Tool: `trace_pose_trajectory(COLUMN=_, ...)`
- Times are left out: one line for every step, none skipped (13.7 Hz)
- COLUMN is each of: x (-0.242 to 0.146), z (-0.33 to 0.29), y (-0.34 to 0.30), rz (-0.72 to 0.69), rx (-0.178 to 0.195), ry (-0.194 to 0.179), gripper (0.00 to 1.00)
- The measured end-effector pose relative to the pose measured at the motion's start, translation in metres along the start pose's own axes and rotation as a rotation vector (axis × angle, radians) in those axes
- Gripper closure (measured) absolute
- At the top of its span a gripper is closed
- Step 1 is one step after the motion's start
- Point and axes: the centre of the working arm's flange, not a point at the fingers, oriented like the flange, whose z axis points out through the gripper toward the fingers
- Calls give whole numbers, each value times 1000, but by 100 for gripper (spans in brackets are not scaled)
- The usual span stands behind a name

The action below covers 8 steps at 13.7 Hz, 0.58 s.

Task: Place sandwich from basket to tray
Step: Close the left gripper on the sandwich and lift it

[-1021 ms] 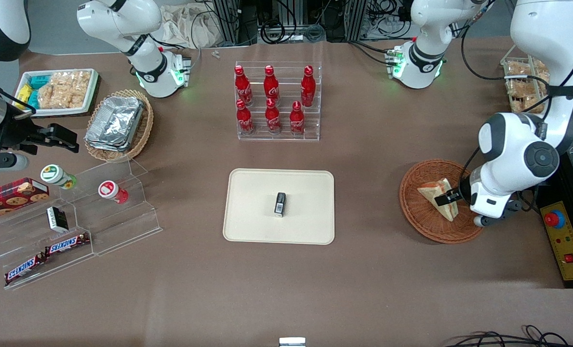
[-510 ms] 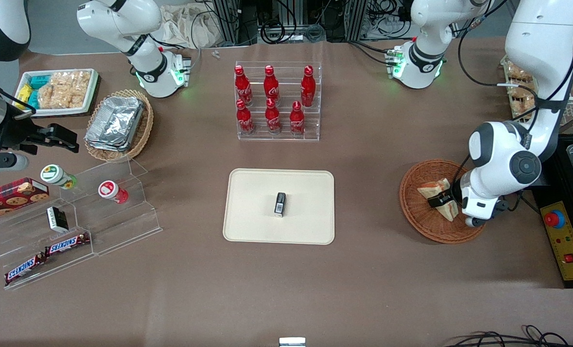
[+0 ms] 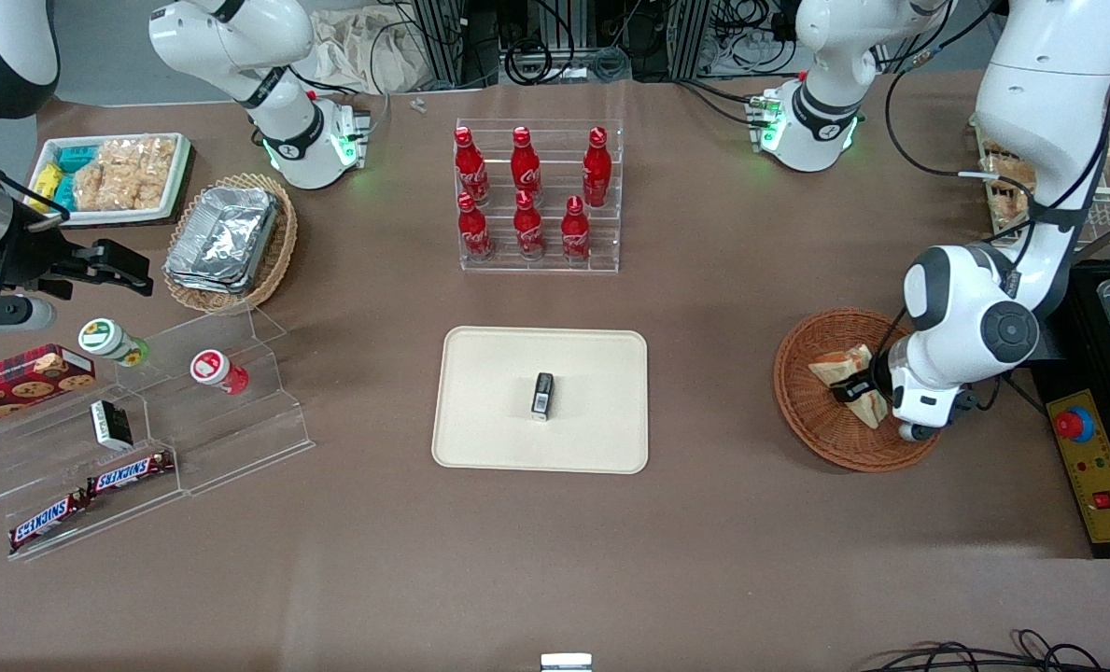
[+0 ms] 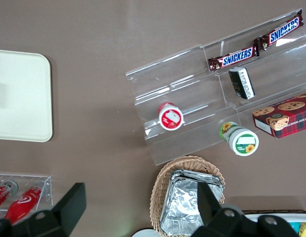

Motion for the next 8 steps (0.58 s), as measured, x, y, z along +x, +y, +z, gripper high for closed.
trace_pose_trajectory(x=0, z=-3, y=1, rz=2, rx=-1, ry=6, gripper=56)
trace_pose_trajectory(x=0, z=-8, y=1, rz=4, rx=-1, ry=11, gripper=63)
trace_pose_trajectory(x=0, z=-15, y=1, rz=6, rx=4, ry=12, gripper=66)
trace_pose_trajectory(x=-1, z=-25, y=2, rz=9, rx=16, ry=5, gripper=67)
trace_pose_trajectory(x=-4, z=-41, y=4, rz=15, rx=33, ry=-7, gripper=67)
trace_pose_trajectory(x=-7, z=-63, y=9, rz=24, rx=53, ry=-22, gripper=67)
trace_pose_trajectory(x=-12, z=-90, y=17, rz=36, rx=71, ry=-35, gripper=67)
trace_pose_trajectory(x=-17, z=-121, y=27, rz=50, rx=88, ry=-45, gripper=67)
